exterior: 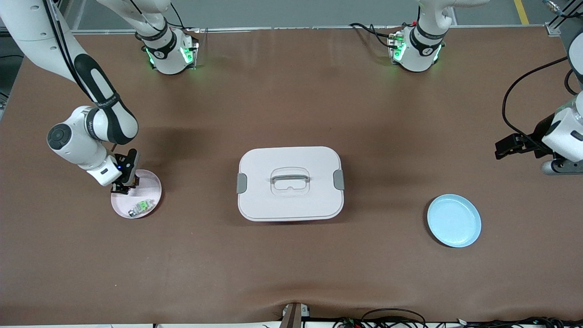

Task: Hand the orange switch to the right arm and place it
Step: 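Lower the switch onto the white plate and open the right gripper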

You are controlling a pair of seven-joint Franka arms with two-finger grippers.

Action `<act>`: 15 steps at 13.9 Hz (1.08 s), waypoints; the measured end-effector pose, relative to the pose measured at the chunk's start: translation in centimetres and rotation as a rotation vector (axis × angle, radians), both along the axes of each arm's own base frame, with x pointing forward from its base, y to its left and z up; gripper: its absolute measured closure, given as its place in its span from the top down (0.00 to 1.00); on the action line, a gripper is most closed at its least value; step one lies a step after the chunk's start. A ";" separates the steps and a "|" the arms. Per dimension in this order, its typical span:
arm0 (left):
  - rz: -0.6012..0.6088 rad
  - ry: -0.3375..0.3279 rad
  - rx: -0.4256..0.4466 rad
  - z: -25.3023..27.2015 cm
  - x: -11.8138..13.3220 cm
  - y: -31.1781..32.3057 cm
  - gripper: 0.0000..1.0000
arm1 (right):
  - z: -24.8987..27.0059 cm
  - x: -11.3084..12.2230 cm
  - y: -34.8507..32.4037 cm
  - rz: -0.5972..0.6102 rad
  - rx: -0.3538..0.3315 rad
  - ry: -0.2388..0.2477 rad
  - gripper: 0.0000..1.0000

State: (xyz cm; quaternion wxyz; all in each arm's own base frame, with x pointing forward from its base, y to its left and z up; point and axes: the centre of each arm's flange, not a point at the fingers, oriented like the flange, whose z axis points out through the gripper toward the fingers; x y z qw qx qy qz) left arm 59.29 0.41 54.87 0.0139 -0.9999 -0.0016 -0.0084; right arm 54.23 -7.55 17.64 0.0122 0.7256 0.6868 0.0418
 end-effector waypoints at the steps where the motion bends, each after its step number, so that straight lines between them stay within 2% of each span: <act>1: 0.001 -0.014 -0.015 0.6 -0.6 -0.2 1.00 | 0.0 0.0 0.3 0.004 0.002 -0.001 0.38; 6: -0.030 -0.094 -0.047 5.7 -3.9 -2.0 1.00 | 0.0 0.2 1.3 0.014 0.011 -0.009 0.38; 10: -0.053 -0.081 -0.049 7.9 -6.2 -3.1 1.00 | -0.6 0.1 1.3 -0.009 0.020 -0.008 0.38; 15: -0.051 -0.039 -0.048 8.5 -7.2 -2.9 1.00 | -0.6 0.2 1.6 -0.024 0.028 -0.011 0.85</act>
